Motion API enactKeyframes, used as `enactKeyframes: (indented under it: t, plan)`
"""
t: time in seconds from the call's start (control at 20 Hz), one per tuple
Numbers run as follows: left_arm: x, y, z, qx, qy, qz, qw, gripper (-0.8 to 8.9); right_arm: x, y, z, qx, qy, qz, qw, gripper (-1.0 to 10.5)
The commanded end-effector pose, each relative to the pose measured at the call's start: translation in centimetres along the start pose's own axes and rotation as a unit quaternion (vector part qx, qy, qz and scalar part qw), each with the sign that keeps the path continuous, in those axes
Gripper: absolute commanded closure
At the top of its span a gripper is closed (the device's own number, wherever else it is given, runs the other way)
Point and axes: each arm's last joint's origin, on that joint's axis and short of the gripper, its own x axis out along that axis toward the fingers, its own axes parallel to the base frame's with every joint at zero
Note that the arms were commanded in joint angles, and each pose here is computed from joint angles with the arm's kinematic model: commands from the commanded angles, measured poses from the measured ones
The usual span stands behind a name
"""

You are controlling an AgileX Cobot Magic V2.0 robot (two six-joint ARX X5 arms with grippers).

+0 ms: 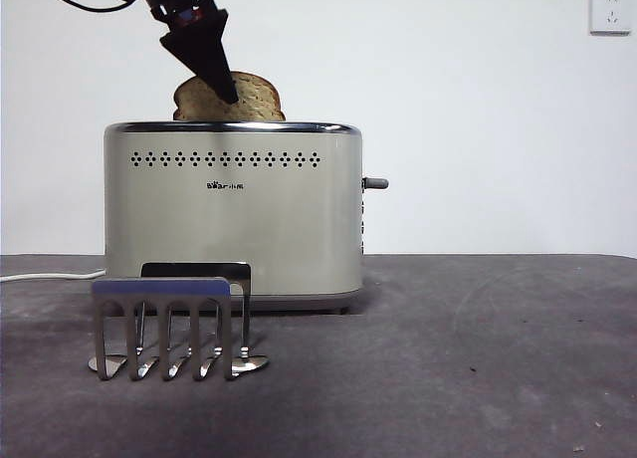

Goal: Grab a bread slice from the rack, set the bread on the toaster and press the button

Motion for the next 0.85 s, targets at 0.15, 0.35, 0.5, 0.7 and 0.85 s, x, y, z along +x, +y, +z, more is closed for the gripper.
enactKeyframes:
  t: [0.15,0.35,0.5,0.7,0.85]
  plan:
    - [-0.9,0.1,0.4,-0.059,-0.025,0.016,0.998,4.88,1.9,-1.8,1.0,0.018,-0.014,0.000,1.000,9.6]
    - [-4.1,0.1,0.9,-0.100,-0.055,0.045,0.992,4.88,4.5,-4.2,2.0,0.045,-0.038,-0.004,0.998,9.6]
    - [-8.2,-0.5,1.0,-0.155,-0.093,0.072,0.981,4.85,7.3,-6.2,2.6,0.073,-0.058,0.010,0.996,9.6]
    - [-14.5,-2.0,0.8,-0.230,-0.157,0.104,0.955,4.63,11.4,-8.4,3.0,0.106,-0.081,0.040,0.990,9.6]
    - [-18.6,-3.5,0.2,-0.270,-0.196,0.117,0.935,4.63,14.3,-9.8,2.9,0.128,-0.093,0.052,0.986,9.6]
